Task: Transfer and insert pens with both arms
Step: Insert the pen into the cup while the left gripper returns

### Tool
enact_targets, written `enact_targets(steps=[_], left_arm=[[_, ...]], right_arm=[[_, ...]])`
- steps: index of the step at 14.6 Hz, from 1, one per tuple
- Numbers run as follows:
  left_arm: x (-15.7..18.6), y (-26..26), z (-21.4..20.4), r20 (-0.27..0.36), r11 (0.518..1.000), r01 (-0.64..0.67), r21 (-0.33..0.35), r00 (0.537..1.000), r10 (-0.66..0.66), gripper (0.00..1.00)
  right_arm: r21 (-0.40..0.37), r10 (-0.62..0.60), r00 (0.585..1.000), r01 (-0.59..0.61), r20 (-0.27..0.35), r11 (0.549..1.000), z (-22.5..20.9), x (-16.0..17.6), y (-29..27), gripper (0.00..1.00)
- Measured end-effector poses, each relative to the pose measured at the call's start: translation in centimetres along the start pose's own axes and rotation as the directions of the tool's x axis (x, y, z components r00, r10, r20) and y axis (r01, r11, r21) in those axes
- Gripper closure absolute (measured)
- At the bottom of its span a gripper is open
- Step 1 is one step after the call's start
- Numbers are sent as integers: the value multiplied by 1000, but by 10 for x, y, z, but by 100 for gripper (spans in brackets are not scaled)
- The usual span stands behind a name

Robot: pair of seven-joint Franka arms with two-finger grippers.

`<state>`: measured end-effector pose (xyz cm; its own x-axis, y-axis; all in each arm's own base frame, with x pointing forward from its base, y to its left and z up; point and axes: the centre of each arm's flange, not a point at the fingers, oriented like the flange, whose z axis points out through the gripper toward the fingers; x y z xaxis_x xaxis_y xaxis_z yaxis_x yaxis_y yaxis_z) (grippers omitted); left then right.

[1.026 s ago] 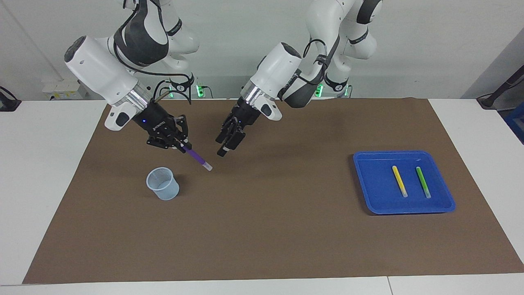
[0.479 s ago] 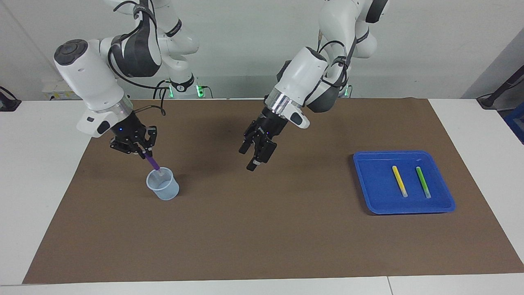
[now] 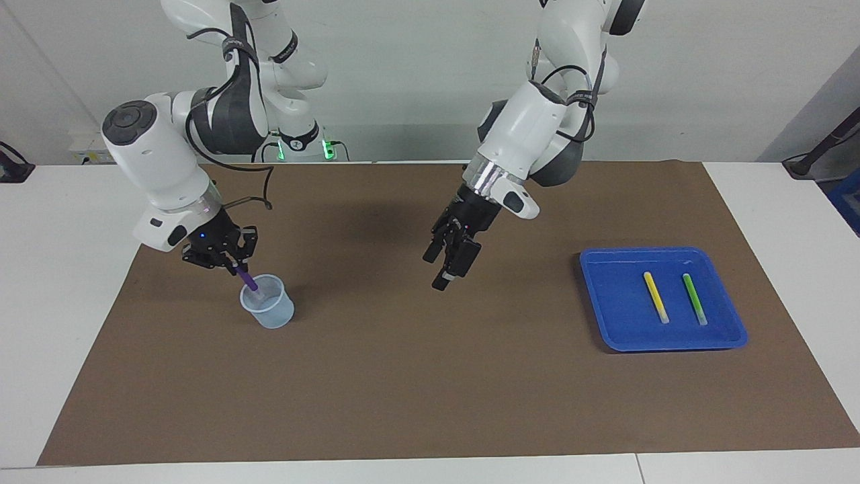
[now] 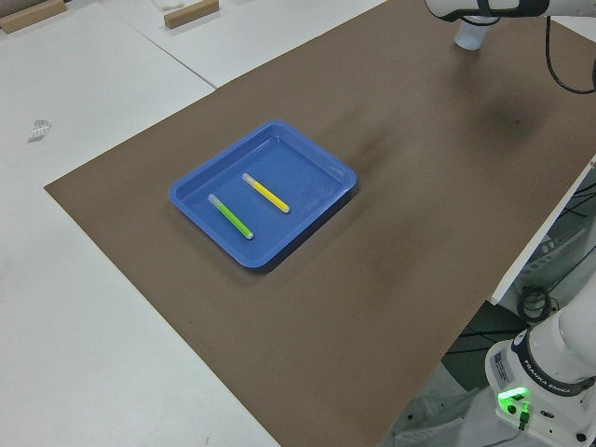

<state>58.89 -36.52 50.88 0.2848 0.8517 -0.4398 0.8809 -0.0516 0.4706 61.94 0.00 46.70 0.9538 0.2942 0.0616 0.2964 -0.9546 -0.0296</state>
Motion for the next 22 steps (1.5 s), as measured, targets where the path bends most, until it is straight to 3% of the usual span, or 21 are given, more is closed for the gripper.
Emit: enact_targets(steps=[5, 8, 10, 11, 15, 18, 22], left_arm=[[62, 9, -20, -31, 966, -208, 152, 976, 215, 0], [100, 11, -34, 9, 893, -376, 247, 923, 385, 0], [126, 10, -45, 58, 802, -516, 301, 850, 524, 0], [143, 9, -52, 77, 735, -587, 340, 796, 600, 0], [210, 7, -84, 182, 477, -758, 445, 598, 780, 0], [218, 3, -89, 205, 357, -782, 511, 514, 833, 0], [234, 3, -96, 247, 238, -810, 536, 420, 873, 0]], right_arm=[[-7, 9, 1000, -9, -17, 1000, 36, 9, 10, 81], [-5, 17, 1000, -18, -13, 1000, 56, 11, 12, 81], [-4, 21, 1000, -21, -9, 1000, 59, 11, 13, 77], [-4, 25, 1000, -25, -10, 1000, 59, 11, 14, 74], [-5, 60, 998, -60, -13, 998, 51, 10, 18, 33], [-3, 86, 996, -86, -5, 996, 19, 8, 16, 4], [-6, 118, 993, -118, -8, 993, -41, -11, 12, 0]])
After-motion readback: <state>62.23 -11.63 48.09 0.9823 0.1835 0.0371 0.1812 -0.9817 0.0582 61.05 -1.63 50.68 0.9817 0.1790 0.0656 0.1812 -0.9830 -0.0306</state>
